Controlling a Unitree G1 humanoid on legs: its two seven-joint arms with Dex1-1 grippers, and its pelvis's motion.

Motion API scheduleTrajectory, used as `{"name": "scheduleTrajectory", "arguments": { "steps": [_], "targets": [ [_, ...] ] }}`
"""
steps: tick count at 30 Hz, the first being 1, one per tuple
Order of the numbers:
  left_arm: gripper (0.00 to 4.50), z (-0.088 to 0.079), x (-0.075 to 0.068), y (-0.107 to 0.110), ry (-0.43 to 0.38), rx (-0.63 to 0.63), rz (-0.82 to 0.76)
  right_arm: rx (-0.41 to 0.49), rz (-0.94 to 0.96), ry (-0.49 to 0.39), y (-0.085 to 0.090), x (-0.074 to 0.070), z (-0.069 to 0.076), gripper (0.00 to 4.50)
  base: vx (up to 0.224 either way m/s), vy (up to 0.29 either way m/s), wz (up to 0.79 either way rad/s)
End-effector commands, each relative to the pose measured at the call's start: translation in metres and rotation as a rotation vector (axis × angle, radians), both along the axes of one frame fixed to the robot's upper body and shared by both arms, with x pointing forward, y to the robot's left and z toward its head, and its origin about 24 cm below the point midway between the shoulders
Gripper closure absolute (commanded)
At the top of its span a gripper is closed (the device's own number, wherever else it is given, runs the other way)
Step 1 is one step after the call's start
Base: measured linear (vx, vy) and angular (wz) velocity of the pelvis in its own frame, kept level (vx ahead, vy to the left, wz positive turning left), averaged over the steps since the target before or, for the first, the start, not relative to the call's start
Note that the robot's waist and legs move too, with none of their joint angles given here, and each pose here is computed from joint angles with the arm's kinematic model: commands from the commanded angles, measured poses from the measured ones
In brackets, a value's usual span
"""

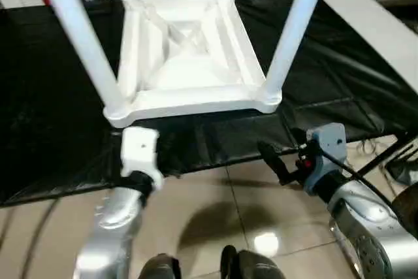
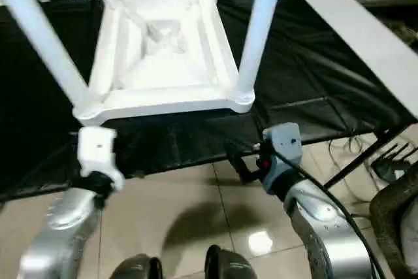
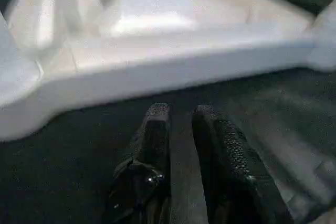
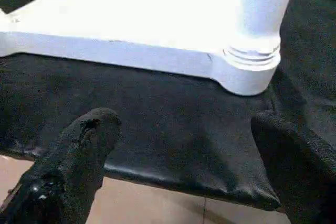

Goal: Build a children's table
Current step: Rotate leg to tighten

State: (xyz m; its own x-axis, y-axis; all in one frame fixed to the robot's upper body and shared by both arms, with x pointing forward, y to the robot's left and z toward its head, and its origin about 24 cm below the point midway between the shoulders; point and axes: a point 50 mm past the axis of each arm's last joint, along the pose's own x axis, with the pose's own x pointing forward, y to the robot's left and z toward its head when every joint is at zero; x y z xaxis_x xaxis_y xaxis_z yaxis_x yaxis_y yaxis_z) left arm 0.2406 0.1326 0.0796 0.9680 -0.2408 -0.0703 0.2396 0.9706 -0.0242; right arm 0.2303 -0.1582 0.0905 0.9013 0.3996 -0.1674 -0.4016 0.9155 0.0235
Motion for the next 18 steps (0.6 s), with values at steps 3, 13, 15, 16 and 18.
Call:
{"name": "scheduleTrajectory", "arguments": {
  "steps": [3,13,15,16,18],
  "targets": [
    [3.61,0.0024,-0.0036,-0.0091,-0.012,-0.040,-0.025,0.036,-0.026,-0.008,-0.0015,-0.0025,-0.0002,0.00,0.000,0.000,0.00],
    [3.61,0.0016,-0.0082,-0.0123,-0.016,-0.023,-0.072,0.033,0.015,-0.024,0.0026,-0.0083,-0.0048,0.00,0.134,-0.005,-0.15],
    [3.61,0.0018,-0.0083,-0.0126,-0.016,-0.019,-0.076,0.028,0.033,-0.036,0.0029,-0.0086,-0.0041,0.00,0.290,0.024,0.06],
    [3.61,0.0019,-0.0084,-0.0127,-0.017,-0.018,-0.077,0.028,0.034,-0.037,0.0029,-0.0086,-0.0040,0.00,0.312,0.008,0.03],
    [3.61,0.0017,-0.0084,-0.0128,-0.018,-0.012,-0.080,0.026,0.047,-0.045,0.0037,-0.0086,-0.0035,0.00,0.199,-0.018,0.06]
  ]
}}
